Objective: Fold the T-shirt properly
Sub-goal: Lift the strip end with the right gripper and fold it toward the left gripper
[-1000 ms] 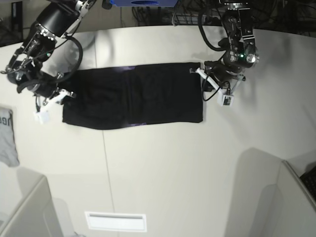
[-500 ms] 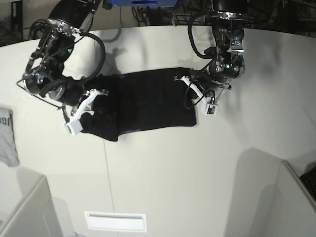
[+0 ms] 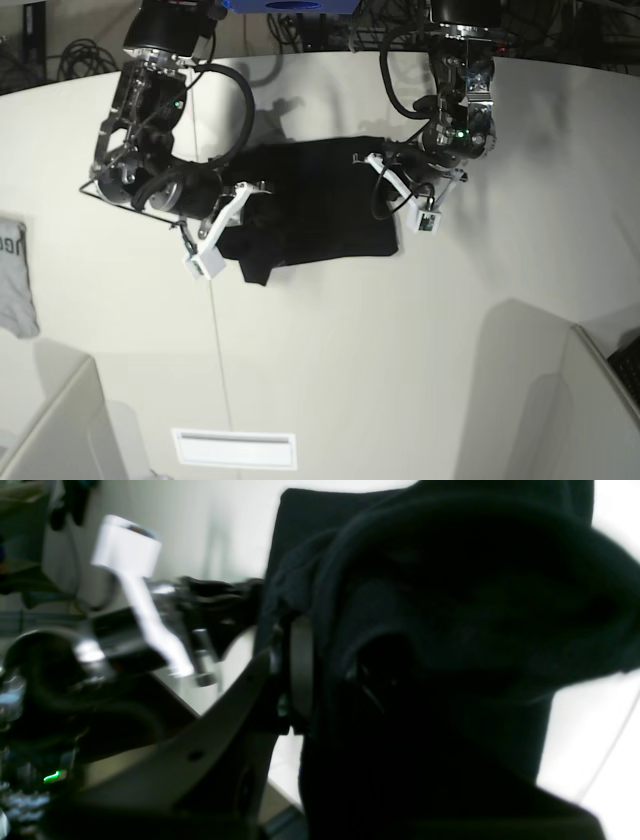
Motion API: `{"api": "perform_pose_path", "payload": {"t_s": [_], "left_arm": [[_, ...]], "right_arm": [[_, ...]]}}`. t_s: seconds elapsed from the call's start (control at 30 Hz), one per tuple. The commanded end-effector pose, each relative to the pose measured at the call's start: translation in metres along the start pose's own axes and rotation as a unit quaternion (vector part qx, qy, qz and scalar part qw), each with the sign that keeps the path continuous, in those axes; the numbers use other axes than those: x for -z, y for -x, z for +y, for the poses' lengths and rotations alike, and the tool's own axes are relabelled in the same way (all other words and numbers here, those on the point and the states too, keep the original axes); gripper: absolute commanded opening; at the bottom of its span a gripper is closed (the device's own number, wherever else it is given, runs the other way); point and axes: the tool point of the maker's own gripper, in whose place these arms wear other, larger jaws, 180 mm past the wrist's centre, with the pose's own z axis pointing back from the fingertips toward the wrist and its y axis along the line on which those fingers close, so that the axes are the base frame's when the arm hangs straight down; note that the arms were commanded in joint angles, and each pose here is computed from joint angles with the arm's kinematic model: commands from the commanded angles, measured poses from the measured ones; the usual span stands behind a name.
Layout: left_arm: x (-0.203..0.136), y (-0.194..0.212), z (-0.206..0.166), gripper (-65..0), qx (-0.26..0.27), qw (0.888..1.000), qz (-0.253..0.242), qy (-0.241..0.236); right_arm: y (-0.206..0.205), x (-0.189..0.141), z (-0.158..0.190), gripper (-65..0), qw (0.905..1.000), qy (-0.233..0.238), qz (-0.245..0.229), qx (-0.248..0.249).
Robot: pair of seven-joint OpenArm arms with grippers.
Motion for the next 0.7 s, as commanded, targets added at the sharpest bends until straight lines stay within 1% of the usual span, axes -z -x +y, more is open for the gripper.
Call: {"api": "perform_pose_path", "payload": {"t_s": [0.0,0.13,0.23,0.33,0.47,0.57,0.6,0.67], "left_arm": [[-0.003,-0.012,-0.007,-65.0,0.001,1.0,-0.02,0.011],[-0.003,-0.011,-0.007,-65.0,0.001,1.0,-0.02,0.011],[-0.003,-0.01,-0.007,-65.0,0.001,1.0,-0.019,0.011],[-0.003,-0.01,-0.007,-65.0,0.001,1.0,-0.019,0.011],[-0.003,-0.01,-0.006,-65.0,0.002,1.0,-0.018,0.01],[-0.003,-0.009,-0.006,-65.0,0.002,1.0,-0.018,0.01],[-0.003,-0.009,-0.006,-65.0,0.002,1.0,-0.018,0.01],[-0.004,-0.01,-0.004,-65.0,0.002,1.0,-0.019,0.008]], "right_arm": [[-0.013,0.004,0.009,-65.0,0.9997,-0.012,-0.016,-0.012],[-0.007,0.028,0.009,-65.0,0.9997,-0.004,0.0,-0.024],[-0.004,0.036,0.018,-65.0,0.9995,-0.01,0.005,-0.03],[0.0,0.043,0.03,-65.0,0.9995,-0.017,0.017,-0.022],[-0.003,0.05,0.042,-65.0,0.9995,-0.025,0.006,-0.017],[0.005,0.058,0.041,-65.0,0.9995,-0.023,0.022,0.002],[0.007,0.06,0.04,-59.1,0.9994,-0.022,0.024,0.007],[0.012,0.063,0.04,-41.4,0.9991,-0.024,0.033,0.009]]}}
